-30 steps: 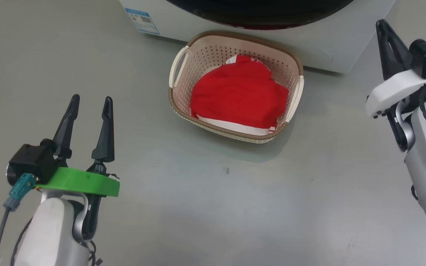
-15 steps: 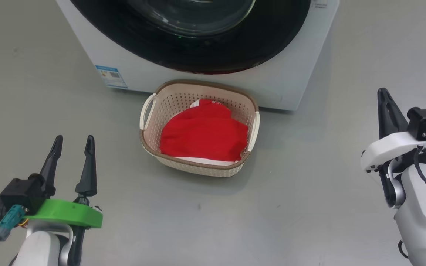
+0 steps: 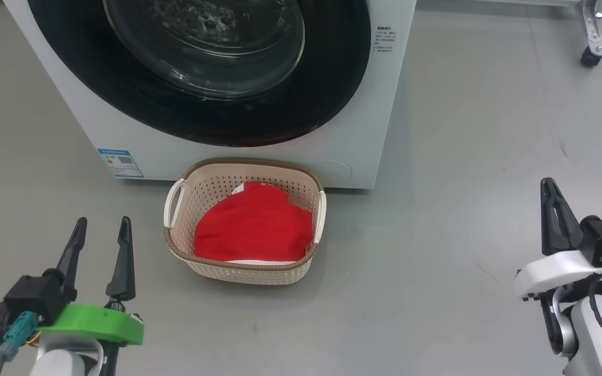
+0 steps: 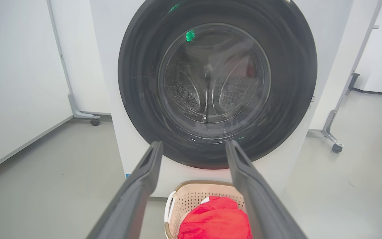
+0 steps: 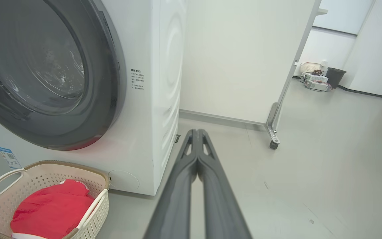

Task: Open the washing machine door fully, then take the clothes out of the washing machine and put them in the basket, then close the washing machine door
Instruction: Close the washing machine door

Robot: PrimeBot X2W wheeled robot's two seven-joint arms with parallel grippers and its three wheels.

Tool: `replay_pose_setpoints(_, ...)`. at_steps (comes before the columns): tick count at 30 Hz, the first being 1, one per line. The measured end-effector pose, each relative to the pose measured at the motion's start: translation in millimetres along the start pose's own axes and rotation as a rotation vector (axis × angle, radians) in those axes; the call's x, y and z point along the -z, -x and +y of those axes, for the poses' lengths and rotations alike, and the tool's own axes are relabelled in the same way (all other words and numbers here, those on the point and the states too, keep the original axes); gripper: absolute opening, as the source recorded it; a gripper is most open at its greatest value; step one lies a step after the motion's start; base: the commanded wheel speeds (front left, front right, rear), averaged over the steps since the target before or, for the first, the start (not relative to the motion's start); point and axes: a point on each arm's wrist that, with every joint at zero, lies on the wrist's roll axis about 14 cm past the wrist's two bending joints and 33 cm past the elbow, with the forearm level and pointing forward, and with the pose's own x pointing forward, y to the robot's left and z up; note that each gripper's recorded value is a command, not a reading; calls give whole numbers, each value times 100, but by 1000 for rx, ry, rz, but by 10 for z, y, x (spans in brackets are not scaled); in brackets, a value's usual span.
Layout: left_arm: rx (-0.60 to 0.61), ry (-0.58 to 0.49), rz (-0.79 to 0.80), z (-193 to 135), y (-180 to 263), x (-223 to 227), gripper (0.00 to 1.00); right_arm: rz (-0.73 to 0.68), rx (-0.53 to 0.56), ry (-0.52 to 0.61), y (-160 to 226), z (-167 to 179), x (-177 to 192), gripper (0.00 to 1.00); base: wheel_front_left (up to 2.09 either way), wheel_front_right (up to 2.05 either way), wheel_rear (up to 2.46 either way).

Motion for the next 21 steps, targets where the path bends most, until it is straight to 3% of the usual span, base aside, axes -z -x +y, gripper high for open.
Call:
replay_pose_setpoints(8,6,10,-1,-34,61,1,100,-23,80,-21,346,-185,-65,0,0,0,0)
replay_pose_setpoints(9,7,10,0,-39,70,7,100,-18,89,-25,395,-199,-48,21,0,0,0)
replay_pose_setpoints(10,6,11,1,-38,79,10,100,-15,96,-26,442,-211,-35,66,0,0,0)
replay_pose_setpoints(11,7,12,3,-41,85,16,100,-13,104,-29,487,-230,-29,100,0,0,0)
replay_pose_setpoints(21,57,-8,12,-200,62,49,100,-36,158,-27,711,-348,-91,100,0,0,0)
